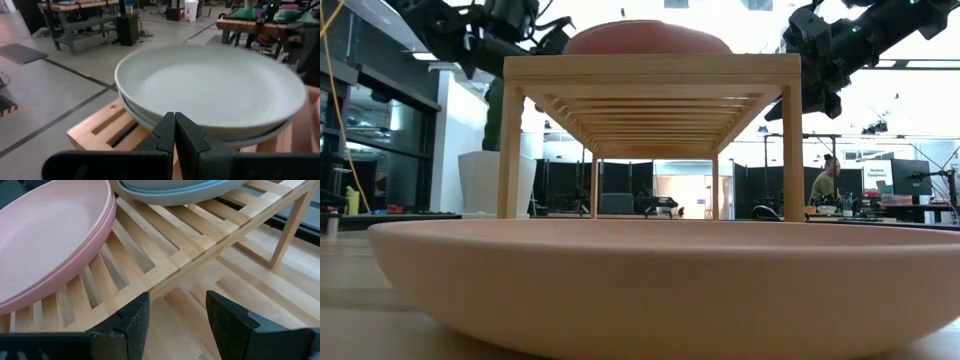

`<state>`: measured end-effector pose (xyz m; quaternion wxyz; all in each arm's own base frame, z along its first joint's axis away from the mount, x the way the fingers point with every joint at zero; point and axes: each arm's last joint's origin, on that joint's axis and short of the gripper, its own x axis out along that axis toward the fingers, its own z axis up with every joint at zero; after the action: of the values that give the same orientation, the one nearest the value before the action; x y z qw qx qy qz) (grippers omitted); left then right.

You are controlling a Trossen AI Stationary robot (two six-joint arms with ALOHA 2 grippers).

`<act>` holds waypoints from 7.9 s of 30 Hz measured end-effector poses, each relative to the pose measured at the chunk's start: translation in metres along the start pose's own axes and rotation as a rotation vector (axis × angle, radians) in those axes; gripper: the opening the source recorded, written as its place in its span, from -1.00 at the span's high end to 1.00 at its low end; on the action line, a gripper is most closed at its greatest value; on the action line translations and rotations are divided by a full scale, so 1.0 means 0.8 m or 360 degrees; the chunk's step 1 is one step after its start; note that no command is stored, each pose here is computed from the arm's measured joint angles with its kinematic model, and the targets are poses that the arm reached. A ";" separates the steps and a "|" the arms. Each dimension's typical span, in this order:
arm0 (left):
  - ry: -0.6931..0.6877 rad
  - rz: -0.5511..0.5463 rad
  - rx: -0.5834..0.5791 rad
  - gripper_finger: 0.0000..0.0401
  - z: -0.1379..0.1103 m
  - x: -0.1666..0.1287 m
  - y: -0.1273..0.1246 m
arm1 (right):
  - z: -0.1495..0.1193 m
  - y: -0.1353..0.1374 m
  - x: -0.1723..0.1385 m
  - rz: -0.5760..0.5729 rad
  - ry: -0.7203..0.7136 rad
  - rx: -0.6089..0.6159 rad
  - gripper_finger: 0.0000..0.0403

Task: Place and stack plates onto a shelf
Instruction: Stack the gray plate on the white plate on the shelf, then stack the light brown plate on the brown plate on the shelf, then adjust the gray plate on the shelf

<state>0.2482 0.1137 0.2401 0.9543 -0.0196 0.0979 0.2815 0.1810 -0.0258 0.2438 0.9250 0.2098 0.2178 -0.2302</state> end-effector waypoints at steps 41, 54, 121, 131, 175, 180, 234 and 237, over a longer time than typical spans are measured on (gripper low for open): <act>-0.0329 -0.0432 -0.0298 1.00 -0.055 -0.155 -0.055 | -0.156 0.124 -0.030 0.0457 0.0803 0.0675 0.12; -0.0331 -0.0482 -0.0275 1.00 -0.056 -0.163 -0.067 | -0.180 0.253 0.048 -0.0073 0.0919 0.0534 0.12; -0.0351 -0.0455 -0.0217 1.00 -0.055 -0.163 -0.067 | 0.127 0.161 -0.053 0.0369 -0.0183 -0.0021 1.00; -0.0363 -0.0502 -0.0134 1.00 -0.055 -0.164 -0.068 | 0.130 0.120 0.031 0.0088 0.0103 0.0124 1.00; -0.0363 -0.0507 -0.0138 1.00 -0.055 -0.164 -0.068 | 0.125 0.099 0.064 0.0053 0.0310 0.0123 0.67; -0.0363 -0.0507 -0.0138 1.00 -0.055 -0.164 -0.068 | 0.127 0.099 0.059 0.0067 0.0290 0.0082 0.52; -0.0350 -0.0476 -0.0131 1.00 -0.056 -0.163 -0.067 | 0.036 -0.030 0.094 -0.0353 -0.0875 -0.0153 1.00; -0.0350 -0.0475 -0.0132 1.00 -0.056 -0.163 -0.067 | 0.036 -0.030 0.095 -0.0358 -0.0887 -0.0155 1.00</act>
<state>0.1621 -0.0054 0.2209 0.9888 -0.0423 -0.0226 0.1412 0.2381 -0.0843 0.2229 0.9268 0.0687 -0.0117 -0.3690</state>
